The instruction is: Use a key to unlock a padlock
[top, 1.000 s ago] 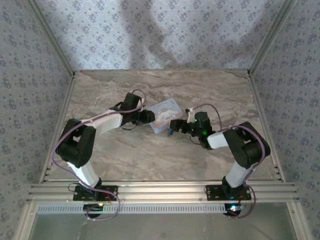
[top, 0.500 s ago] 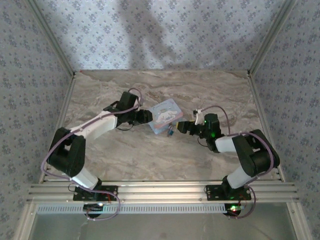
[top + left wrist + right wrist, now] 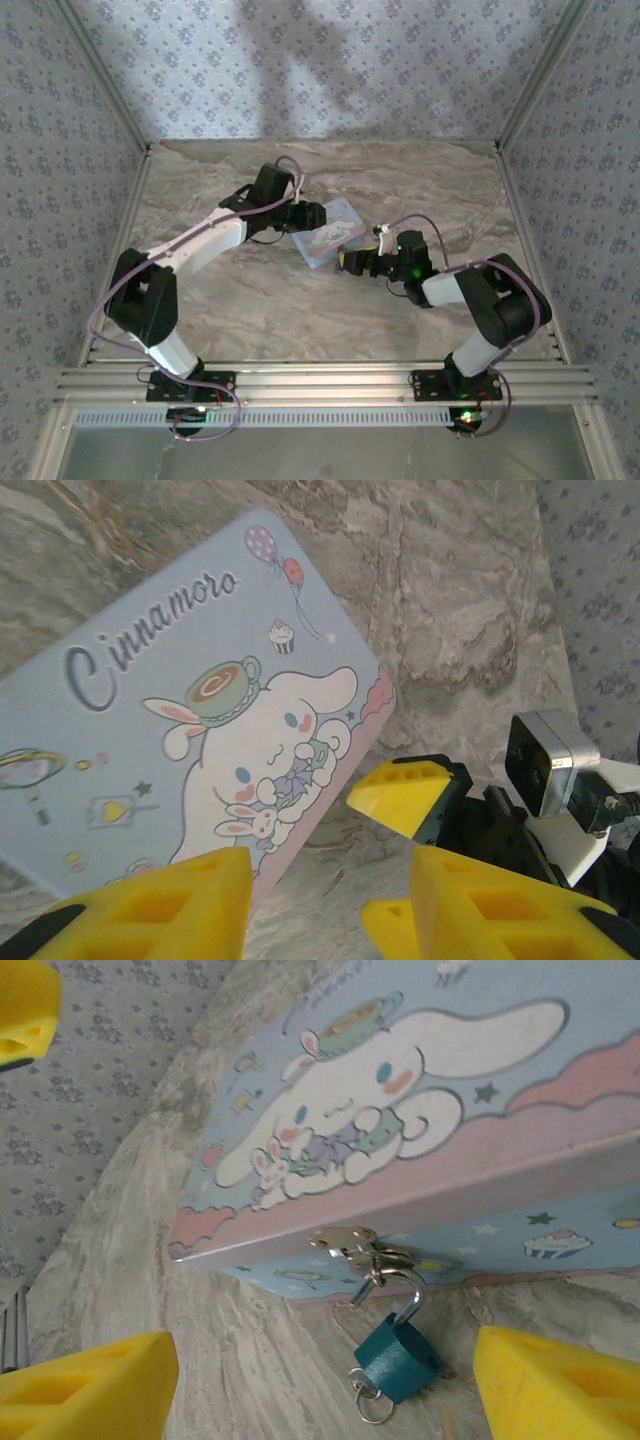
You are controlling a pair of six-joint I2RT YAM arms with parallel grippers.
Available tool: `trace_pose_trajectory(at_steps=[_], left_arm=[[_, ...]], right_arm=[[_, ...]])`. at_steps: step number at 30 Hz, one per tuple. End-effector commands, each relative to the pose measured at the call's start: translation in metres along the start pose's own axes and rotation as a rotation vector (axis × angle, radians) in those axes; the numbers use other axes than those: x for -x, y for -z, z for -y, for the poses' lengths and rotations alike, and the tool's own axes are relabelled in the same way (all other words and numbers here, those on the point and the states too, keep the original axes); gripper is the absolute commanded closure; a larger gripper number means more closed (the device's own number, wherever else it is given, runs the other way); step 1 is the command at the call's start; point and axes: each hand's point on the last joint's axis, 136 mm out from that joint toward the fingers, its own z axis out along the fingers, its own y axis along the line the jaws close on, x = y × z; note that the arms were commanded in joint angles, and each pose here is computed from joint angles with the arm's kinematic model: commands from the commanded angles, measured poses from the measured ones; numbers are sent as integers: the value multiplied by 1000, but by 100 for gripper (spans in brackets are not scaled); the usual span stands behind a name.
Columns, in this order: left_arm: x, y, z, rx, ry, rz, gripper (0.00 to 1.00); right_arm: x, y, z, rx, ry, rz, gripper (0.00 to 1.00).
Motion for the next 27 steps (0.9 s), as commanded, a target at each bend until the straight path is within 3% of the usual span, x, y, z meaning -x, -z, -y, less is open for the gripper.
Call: trace_pose_trajectory(at_steps=[1, 9, 16, 27], left_arm=[[-4, -13, 4, -14, -20, -48, 56], [-23, -43, -23, 49, 38, -120, 57], [-35, -50, -41, 95, 65, -140, 58], [-40, -50, -45, 103, 74, -144, 59]], right_arm=[[9, -9, -6, 41, -2, 23, 21], [1, -25, -2, 58, -13, -4, 22], [-2, -38, -2, 86, -26, -25, 27], [-11, -43, -2, 122, -53, -41, 43]])
